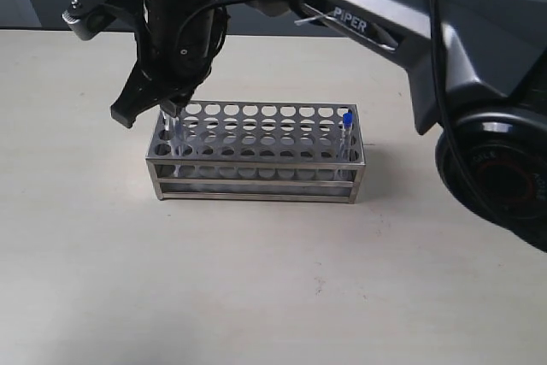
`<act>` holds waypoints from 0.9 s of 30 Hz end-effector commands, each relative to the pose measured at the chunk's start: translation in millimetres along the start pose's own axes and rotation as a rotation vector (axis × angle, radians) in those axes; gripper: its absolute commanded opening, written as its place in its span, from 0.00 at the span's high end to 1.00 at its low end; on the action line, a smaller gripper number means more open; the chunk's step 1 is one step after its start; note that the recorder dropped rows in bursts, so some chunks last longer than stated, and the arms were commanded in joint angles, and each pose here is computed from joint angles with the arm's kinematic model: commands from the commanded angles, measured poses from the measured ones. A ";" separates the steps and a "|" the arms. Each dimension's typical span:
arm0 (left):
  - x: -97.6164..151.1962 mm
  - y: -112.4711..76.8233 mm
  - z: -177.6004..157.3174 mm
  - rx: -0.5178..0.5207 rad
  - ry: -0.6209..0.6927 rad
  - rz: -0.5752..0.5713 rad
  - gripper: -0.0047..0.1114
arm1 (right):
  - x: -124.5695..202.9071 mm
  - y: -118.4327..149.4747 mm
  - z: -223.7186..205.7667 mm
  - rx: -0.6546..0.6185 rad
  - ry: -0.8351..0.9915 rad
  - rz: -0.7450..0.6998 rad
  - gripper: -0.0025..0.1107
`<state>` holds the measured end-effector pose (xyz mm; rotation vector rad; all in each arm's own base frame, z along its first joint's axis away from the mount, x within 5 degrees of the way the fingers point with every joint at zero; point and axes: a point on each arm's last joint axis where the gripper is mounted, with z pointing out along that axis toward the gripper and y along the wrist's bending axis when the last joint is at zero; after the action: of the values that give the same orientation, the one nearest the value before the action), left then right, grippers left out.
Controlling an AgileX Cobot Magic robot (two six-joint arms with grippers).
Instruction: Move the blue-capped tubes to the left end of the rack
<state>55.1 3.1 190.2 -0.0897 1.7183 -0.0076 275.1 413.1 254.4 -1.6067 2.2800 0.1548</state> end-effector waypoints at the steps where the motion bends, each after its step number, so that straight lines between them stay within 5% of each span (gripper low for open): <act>1: -2.1 -0.5 0.0 0.007 -0.006 0.004 0.95 | 1.5 0.6 14.7 0.000 0.023 0.000 0.98; 27: -2.1 -0.5 0.0 0.007 -0.006 0.004 0.95 | 4.7 10.3 49.4 -0.101 0.066 -0.026 0.98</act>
<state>55.1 3.1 190.2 -0.0882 1.7184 -0.0064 274.5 425.1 242.7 -1.6459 2.2456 0.2630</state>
